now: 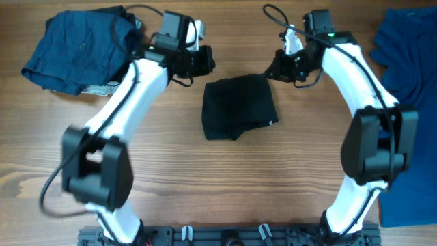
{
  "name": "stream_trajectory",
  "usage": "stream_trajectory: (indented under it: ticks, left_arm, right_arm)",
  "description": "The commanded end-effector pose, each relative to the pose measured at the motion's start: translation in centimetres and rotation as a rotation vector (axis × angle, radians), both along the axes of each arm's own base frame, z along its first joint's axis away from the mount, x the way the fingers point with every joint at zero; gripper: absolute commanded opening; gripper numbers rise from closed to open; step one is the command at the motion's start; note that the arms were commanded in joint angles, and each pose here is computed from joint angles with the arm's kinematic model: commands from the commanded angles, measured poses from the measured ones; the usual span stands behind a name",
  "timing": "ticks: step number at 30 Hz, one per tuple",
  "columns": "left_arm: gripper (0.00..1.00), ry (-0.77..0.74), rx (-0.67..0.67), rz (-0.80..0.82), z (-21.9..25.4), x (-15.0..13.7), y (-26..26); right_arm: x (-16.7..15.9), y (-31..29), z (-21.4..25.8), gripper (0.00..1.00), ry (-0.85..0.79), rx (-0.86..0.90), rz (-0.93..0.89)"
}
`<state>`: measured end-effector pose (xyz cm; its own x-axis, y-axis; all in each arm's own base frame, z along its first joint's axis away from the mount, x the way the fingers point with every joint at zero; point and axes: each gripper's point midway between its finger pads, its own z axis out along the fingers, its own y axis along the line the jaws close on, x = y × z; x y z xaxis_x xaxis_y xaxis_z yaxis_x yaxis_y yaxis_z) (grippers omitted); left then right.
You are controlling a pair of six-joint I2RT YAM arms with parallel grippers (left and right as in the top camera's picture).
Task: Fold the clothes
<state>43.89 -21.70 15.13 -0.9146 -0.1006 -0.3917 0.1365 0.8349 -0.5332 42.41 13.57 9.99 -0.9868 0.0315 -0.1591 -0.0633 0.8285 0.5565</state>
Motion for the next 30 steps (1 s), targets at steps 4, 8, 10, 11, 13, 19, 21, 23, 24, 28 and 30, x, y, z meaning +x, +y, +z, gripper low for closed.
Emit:
stream_trajectory:
  ticks: [4,8,10,11,13,19,21,23,24,28,30]
  left_arm:
    - [0.04,0.195,0.021,-0.100,-3.3,-5.3,-1.9]
    - [0.04,0.335,0.046,-0.158,-8.4,-8.5,-3.4]
    - [0.04,0.372,0.061,-0.165,-10.3,-8.9,-3.6]
    - [0.04,0.383,0.065,-0.165,-11.0,-8.9,-3.6]
    - [0.04,0.388,0.066,-0.162,-11.6,-8.7,-3.6]
    - [0.04,0.333,0.001,-0.179,-8.3,-8.3,-4.1]
    - [0.04,0.306,-0.012,-0.185,-7.0,-8.4,-4.2]
    - [0.04,0.297,-0.015,-0.186,-6.6,-8.3,-4.2]
    - [0.04,0.304,-0.014,-0.185,-6.7,-8.5,-4.2]
    - [0.04,0.318,-0.028,-0.214,-7.1,-9.1,-5.1]
    - [0.04,0.295,-0.033,-0.217,-7.4,-8.5,-5.6]
  right_arm:
    - [-3.2,-3.0,-3.6,0.05,0.088,-0.195,0.036]
    - [-5.1,-2.8,-5.7,0.04,0.144,-0.179,0.041]
    - [-6.0,-1.7,-6.4,0.04,0.165,-0.106,0.056]
    - [-6.4,-1.4,-6.5,0.04,0.174,-0.082,0.062]
    - [-6.9,-1.0,-6.4,0.04,0.173,-0.055,0.092]
    - [-5.7,-0.5,-3.6,0.04,0.071,0.119,0.141]
    - [-4.5,-1.1,-2.2,0.04,0.012,0.187,0.128]
    - [-3.4,-1.7,-1.5,0.04,-0.037,0.230,0.107]
    - [-3.1,-1.9,-1.5,0.04,-0.049,0.229,0.101]
    - [-3.2,-0.9,-1.1,0.04,-0.049,0.269,0.117]
    - [-4.0,0.2,-0.9,0.04,-0.025,0.291,0.138]
